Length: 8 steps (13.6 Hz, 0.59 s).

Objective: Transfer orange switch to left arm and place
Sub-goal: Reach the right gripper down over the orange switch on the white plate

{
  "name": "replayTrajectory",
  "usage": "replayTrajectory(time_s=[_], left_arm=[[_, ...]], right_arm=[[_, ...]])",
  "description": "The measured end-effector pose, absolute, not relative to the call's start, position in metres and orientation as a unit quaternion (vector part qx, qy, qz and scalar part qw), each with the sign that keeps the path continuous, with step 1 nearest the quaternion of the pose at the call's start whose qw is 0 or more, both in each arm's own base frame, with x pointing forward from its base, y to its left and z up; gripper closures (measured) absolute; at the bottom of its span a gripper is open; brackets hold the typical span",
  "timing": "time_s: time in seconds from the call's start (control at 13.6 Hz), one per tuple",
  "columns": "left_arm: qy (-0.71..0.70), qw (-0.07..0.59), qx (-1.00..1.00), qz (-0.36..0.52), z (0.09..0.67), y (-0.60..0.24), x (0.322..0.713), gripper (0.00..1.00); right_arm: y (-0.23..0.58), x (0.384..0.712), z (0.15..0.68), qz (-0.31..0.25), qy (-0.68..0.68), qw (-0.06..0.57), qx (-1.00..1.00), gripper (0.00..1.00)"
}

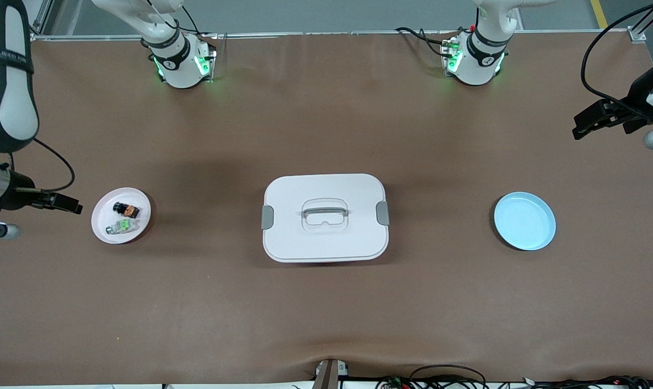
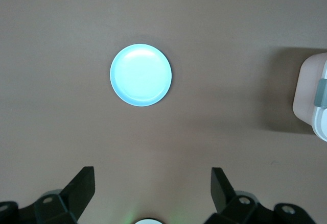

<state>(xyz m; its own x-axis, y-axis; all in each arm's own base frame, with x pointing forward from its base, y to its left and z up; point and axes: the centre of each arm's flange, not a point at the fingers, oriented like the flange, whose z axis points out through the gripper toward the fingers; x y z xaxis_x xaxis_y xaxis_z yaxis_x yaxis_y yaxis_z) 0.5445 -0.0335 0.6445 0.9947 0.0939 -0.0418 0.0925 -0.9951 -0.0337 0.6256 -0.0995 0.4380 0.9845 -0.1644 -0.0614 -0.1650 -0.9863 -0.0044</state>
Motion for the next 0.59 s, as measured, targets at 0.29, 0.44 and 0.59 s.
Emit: replayTrajectory(time_s=[0.29,0.44,0.59], left_arm=[[-0.047,0.016,-0.999,0.022,0.645,-0.034,0.545,0.00],[-0.047,0.016,-0.999,0.022,0.644,-0.033,0.545,0.00],[-0.047,0.016,-0.999,0.022,0.644,-0.033,0.545,0.00]], right_arm=[[-0.114,0.625,0.389,0.031,0.095,0.002,-0.995,0.00],[-0.124,0.619,0.367,0.035,0.104,0.002,-0.994,0.00],[-0.131,0.612,0.349,0.036,0.111,0.002,-0.993,0.00]])
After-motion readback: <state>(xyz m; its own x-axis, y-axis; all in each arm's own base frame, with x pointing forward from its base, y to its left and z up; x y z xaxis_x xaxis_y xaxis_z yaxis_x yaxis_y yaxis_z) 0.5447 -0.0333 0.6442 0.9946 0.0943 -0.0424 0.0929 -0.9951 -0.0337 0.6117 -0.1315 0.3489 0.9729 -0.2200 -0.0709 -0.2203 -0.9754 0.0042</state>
